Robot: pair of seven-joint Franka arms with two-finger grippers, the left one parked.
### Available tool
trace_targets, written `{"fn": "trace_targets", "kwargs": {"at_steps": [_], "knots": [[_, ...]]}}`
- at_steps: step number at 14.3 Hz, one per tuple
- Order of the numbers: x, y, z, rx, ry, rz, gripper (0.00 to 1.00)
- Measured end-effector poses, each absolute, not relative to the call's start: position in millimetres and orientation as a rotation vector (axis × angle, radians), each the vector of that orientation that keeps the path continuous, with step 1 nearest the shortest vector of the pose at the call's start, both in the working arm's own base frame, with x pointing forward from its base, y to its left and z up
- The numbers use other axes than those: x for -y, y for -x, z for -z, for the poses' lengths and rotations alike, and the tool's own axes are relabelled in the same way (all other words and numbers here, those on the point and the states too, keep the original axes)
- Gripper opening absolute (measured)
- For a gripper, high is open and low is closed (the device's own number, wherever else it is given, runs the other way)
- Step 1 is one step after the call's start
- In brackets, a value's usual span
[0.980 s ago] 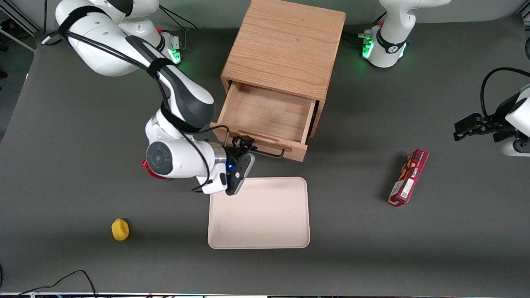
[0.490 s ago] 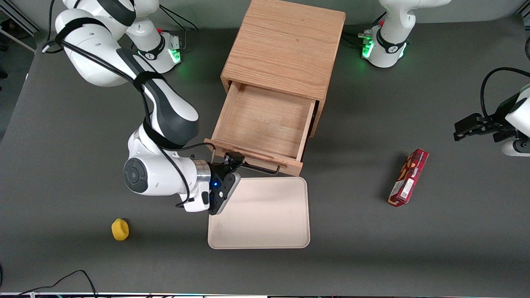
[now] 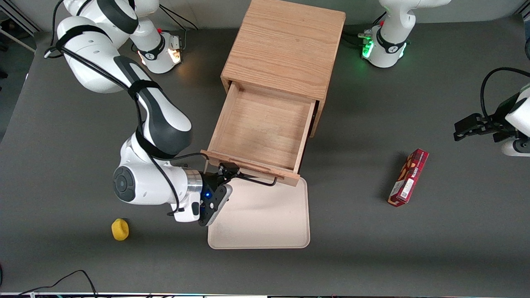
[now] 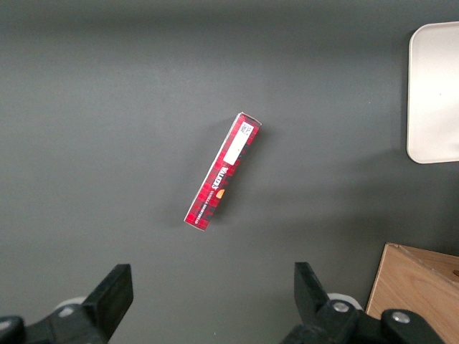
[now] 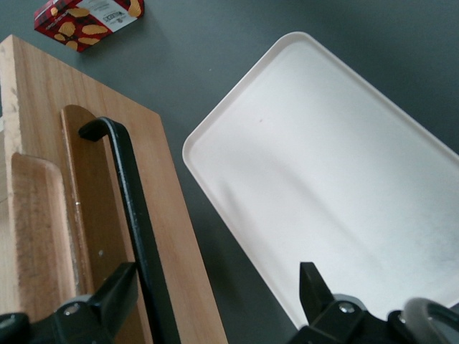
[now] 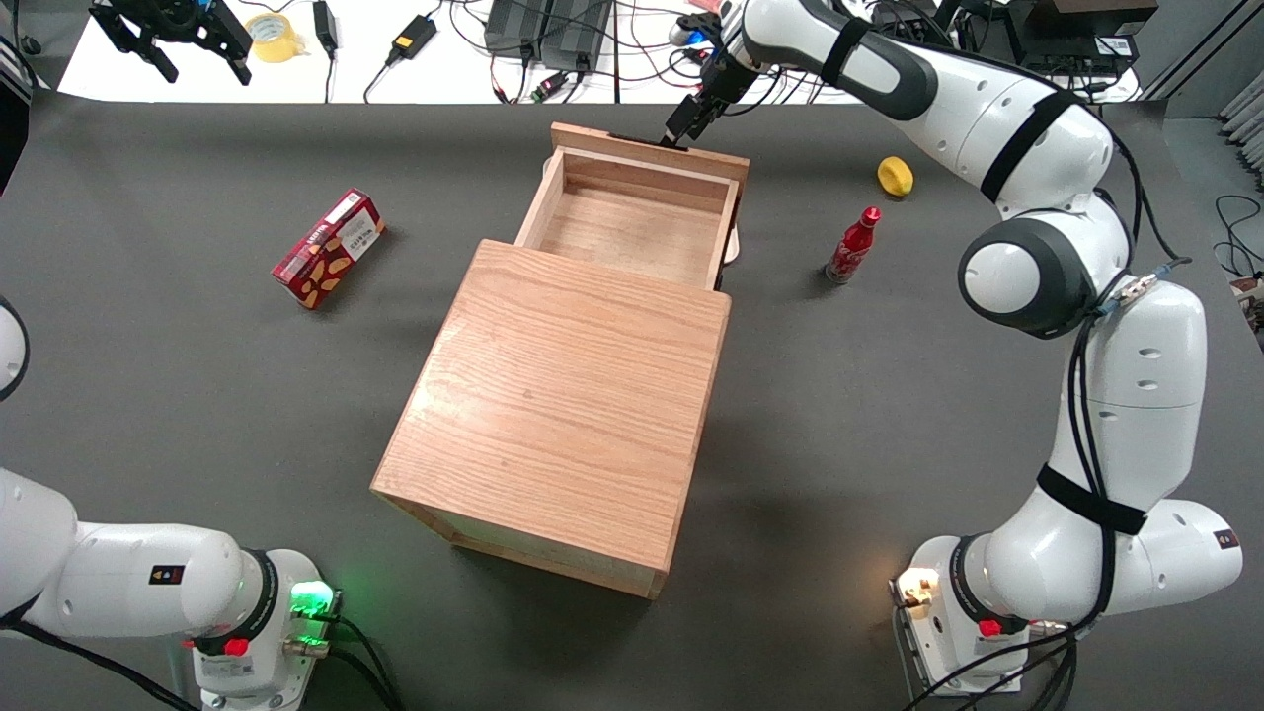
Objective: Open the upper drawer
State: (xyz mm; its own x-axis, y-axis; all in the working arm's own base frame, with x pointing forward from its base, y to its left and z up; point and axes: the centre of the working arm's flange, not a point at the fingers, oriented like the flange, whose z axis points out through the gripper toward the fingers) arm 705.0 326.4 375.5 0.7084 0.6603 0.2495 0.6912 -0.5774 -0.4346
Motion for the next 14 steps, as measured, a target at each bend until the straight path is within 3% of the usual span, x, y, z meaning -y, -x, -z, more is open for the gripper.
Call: {"fn": "trace_targets", "kwargs": {"at_steps": [8,10,14], "knots": [[-306,-723,-412,1.035,2.417,0.202,1.0],[-302,-718,-455,0.951,2.469,0.237,1.0],[-294,-678,-537,0.68,2.734,0.139,1.0]]}}
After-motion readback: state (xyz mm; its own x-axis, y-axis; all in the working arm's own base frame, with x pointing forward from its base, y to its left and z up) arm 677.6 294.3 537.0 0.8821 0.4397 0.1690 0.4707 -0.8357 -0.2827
